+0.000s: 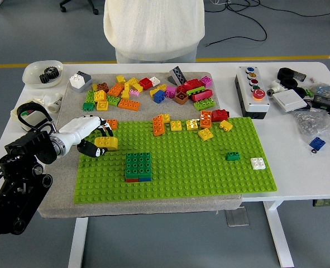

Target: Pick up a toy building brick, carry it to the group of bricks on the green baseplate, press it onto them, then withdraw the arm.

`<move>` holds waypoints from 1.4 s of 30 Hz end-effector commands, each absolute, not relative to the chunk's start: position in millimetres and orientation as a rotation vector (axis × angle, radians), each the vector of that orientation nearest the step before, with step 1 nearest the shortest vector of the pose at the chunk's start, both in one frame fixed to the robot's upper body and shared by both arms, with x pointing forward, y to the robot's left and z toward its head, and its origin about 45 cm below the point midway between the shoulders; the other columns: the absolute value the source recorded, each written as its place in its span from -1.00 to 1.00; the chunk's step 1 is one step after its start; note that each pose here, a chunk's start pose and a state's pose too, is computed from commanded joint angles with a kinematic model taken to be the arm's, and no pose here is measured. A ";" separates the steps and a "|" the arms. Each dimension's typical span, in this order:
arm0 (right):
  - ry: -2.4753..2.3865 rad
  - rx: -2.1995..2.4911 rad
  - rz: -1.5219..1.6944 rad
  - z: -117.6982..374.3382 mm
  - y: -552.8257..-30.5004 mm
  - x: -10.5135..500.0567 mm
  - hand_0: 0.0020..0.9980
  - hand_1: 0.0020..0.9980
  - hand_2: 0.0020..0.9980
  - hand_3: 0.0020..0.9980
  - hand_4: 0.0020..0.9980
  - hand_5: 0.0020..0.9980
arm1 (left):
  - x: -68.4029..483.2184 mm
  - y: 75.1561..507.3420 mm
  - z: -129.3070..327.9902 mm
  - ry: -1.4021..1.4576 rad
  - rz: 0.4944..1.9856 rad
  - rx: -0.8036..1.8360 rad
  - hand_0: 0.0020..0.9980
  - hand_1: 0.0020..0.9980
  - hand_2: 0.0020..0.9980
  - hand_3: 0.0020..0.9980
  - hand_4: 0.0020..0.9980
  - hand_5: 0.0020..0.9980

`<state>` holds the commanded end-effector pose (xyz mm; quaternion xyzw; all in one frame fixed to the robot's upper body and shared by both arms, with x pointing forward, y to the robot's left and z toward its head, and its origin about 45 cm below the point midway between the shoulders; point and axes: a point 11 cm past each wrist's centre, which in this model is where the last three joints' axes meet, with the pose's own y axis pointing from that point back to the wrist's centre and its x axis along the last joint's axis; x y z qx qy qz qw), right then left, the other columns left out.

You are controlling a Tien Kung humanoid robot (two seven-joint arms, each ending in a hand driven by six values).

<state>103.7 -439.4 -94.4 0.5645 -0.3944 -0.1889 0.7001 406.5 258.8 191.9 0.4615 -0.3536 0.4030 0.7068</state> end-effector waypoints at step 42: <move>-0.875 1.262 -0.419 -94.9 -438.0 103.8 0.49 0.29 0.43 0.26 0.77 -0.06 | 407.3 258.6 188.5 -0.769 0.859 1.014 1.00 0.47 0.04 0.04 0.38 -1.00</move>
